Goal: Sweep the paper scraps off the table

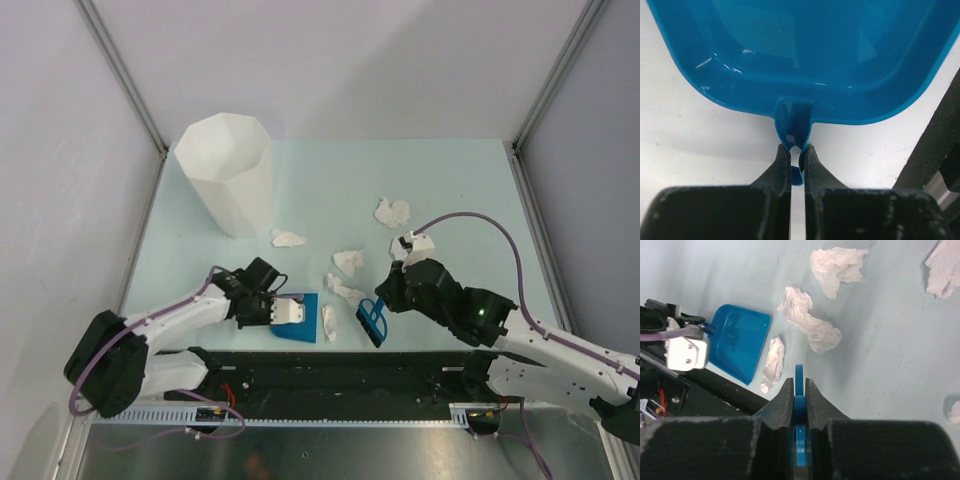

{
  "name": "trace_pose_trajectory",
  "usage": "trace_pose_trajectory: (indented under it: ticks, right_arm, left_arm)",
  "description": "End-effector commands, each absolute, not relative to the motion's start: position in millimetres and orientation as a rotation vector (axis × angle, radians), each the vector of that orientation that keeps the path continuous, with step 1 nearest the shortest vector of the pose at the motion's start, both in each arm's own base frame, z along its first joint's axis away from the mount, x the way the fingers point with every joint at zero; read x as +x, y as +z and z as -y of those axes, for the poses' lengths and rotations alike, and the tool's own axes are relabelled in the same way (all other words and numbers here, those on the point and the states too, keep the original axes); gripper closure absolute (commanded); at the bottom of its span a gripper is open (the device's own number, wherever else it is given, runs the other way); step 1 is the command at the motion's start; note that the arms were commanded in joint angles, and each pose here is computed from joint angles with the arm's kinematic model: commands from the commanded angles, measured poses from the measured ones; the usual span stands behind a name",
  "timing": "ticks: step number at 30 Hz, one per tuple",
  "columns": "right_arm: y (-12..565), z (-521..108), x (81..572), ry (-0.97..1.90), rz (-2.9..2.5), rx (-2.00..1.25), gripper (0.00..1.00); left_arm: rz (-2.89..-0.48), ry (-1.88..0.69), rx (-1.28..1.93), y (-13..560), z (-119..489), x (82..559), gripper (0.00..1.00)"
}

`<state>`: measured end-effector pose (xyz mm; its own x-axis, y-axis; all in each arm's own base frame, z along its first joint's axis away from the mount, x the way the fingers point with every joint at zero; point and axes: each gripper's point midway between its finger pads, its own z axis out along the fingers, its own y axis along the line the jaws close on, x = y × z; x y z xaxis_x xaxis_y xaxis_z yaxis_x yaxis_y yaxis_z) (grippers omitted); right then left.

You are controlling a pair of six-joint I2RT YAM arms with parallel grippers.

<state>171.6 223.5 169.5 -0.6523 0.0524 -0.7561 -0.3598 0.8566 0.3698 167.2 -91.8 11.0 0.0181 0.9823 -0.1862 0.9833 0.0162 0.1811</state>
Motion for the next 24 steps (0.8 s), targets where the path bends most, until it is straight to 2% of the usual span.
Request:
trace_pose_trajectory:
  ticks: [1,5,10,14,18,24]
  right_arm:
    - [167,-216,164,0.592,-2.292,-0.122,1.0]
    - [153,-228,157,0.59,-2.34,-0.122,1.0]
    - [126,-272,160,0.682,-2.383,-0.18,1.0]
    - [135,-317,178,0.878,-2.304,-0.147,1.0]
    - [176,-348,218,1.058,-2.087,0.007,1.0]
    - [202,-351,229,1.007,-1.979,0.008,1.0]
  left_arm:
    - [-2.207,0.005,2.086,6,83,151,1.0]
    - [-2.238,0.047,2.122,2,82,148,1.0]
    - [-2.2,0.033,2.139,7,92,146,1.0]
    - [-2.194,0.025,2.136,11,95,147,1.0]
    - [-2.189,0.046,2.14,15,93,149,1.0]
    - [-2.165,0.104,2.141,25,90,155,1.0]
